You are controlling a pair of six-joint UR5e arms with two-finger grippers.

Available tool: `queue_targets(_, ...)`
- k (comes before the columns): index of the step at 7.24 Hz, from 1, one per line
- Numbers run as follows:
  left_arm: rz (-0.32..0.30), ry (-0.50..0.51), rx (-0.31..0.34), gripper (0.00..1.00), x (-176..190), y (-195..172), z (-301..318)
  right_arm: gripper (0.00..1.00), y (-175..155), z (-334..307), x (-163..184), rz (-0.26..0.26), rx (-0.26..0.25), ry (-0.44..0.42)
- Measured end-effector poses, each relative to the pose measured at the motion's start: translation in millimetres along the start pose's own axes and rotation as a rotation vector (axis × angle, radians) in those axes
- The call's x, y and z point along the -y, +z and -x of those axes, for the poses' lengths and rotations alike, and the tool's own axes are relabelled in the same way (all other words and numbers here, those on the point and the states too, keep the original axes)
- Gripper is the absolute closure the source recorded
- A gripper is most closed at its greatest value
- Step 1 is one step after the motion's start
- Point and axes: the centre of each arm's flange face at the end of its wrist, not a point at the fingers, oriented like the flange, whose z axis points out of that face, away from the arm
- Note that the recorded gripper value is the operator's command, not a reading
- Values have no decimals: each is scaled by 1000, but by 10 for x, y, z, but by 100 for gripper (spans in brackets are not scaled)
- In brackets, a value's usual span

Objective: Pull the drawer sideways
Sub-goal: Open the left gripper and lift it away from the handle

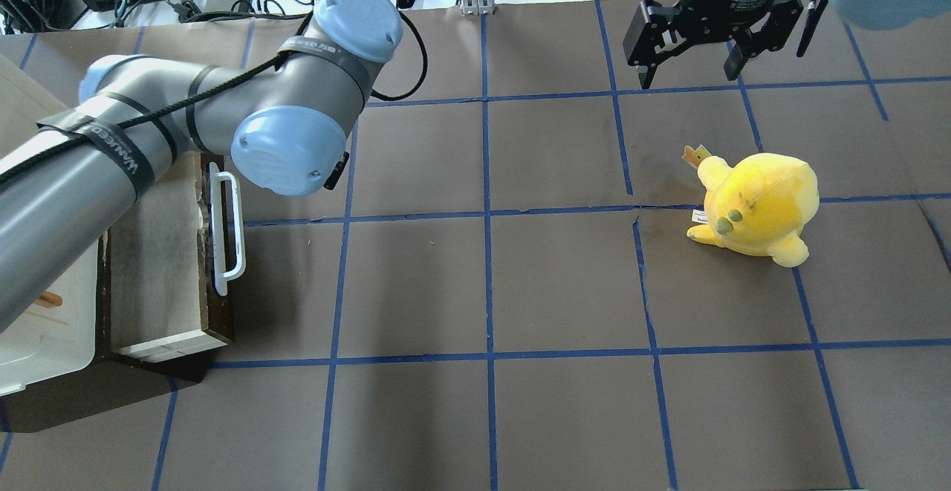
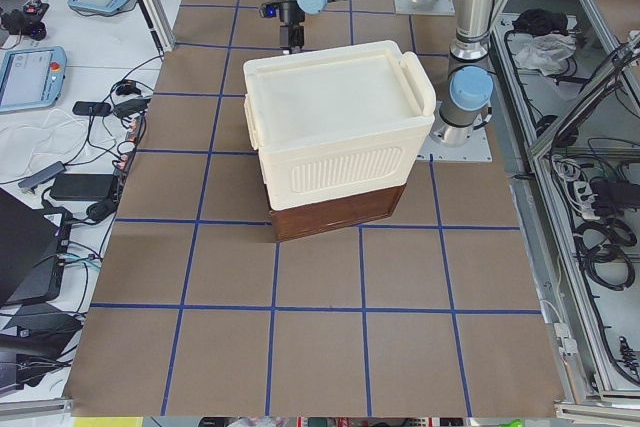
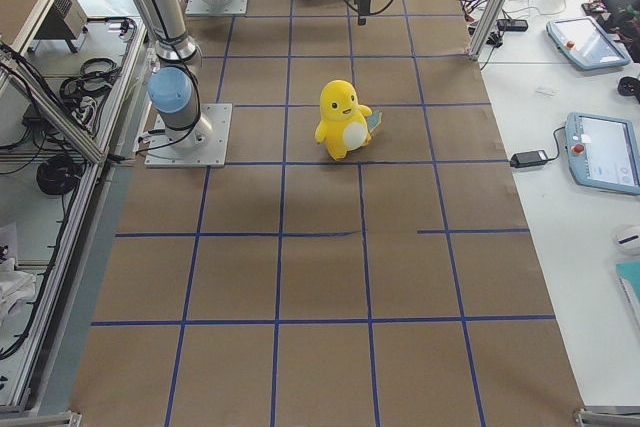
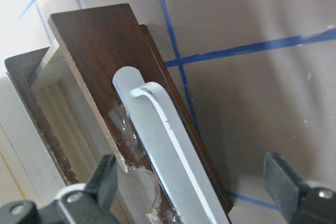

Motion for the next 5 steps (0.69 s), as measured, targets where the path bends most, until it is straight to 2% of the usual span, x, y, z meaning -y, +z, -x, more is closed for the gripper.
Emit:
queue_targets(1, -44, -9, -95, 0, -95, -332, 169, 0, 0, 0, 0, 0, 0, 0)
queue_targets(3, -130, -92, -395, 0, -401, -810, 562, 0, 1, 0, 0, 0, 0, 0)
queue_targets(4, -167, -143, -493, 0, -542, -936, 787, 0, 1, 0, 0, 0, 0, 0)
queue_targets(5, -192, -191, -548, 0, -658, -974, 1008, 0, 1, 0, 0, 0, 0, 0)
